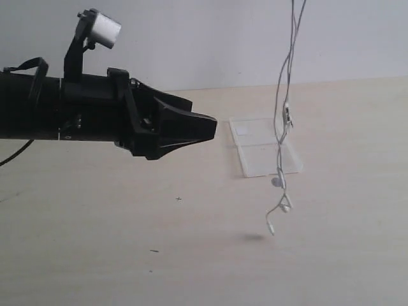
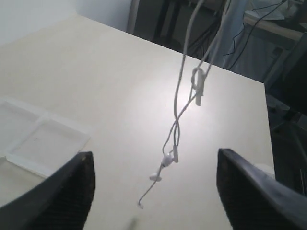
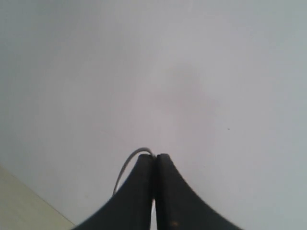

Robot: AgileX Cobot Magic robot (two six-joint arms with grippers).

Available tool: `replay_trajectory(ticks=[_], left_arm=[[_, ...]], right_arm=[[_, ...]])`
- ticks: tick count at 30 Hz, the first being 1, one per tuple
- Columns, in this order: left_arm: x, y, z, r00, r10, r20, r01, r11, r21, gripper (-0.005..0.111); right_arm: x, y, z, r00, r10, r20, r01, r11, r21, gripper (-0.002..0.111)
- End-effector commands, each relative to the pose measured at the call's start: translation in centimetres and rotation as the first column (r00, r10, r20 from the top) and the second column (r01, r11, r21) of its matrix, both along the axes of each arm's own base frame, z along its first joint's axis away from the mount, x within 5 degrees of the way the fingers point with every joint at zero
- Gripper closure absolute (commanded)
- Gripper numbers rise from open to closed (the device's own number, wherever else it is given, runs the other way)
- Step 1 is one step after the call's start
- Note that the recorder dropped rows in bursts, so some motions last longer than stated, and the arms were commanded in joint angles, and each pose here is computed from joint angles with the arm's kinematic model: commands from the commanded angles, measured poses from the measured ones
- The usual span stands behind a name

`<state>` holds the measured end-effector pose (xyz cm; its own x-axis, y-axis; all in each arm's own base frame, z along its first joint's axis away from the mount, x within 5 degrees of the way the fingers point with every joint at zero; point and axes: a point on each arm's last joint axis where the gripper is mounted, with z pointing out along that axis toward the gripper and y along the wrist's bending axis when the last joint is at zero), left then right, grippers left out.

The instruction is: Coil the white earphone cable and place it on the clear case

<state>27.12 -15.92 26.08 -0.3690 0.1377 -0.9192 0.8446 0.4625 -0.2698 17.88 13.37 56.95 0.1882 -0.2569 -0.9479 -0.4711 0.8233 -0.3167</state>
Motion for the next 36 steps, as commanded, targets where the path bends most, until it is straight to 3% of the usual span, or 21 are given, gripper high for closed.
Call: replay_trajectory(ticks=[1, 7, 22, 27, 32, 34, 36], left_arm=[[0.3, -1.6, -0.3, 1.000, -0.027, -0.008, 0.027, 1.000, 0.004, 0.037], [1.0, -3.4, -0.7, 0.998, -0.068, -0.006, 0.068, 0.998, 0.011, 0.037], [2.9, -4.8, -0.4, 0.993, -0.115, 0.013, 0.116, 0.993, -0.025, 0.037], [3.7, -5.4, -0.4, 0.998, -0.051, 0.033, 0.050, 0.998, 0.028, 0.038], [3.2, -6.1, -0.4, 0.997, -0.068, 0.028, 0.067, 0.997, 0.028, 0.039], [3.1, -6.3, -0.4, 0.997, -0.073, 0.028, 0.072, 0.997, 0.029, 0.048], [2.8, -6.6, -0.4, 0.996, -0.085, 0.026, 0.084, 0.996, 0.027, 0.070]], right_arm=[[0.0, -0.2, 0.3, 1.000, -0.007, 0.014, 0.007, 1.000, 0.009, 0.108], [0.0, -0.1, 0.3, 1.000, -0.004, 0.011, 0.004, 1.000, 0.029, 0.108], [-0.5, -0.4, 1.2, 1.000, 0.007, 0.014, -0.008, 0.998, 0.069, 0.108], [-0.5, -0.4, 1.2, 1.000, 0.007, 0.014, -0.008, 0.998, 0.070, 0.108], [-0.5, -0.4, 1.2, 1.000, 0.007, 0.014, -0.008, 0.998, 0.070, 0.108], [-0.5, -0.4, 1.2, 1.000, 0.007, 0.014, -0.008, 0.998, 0.070, 0.108], [-0.5, -0.4, 1.3, 1.000, 0.008, 0.016, -0.009, 0.997, 0.071, 0.108]])
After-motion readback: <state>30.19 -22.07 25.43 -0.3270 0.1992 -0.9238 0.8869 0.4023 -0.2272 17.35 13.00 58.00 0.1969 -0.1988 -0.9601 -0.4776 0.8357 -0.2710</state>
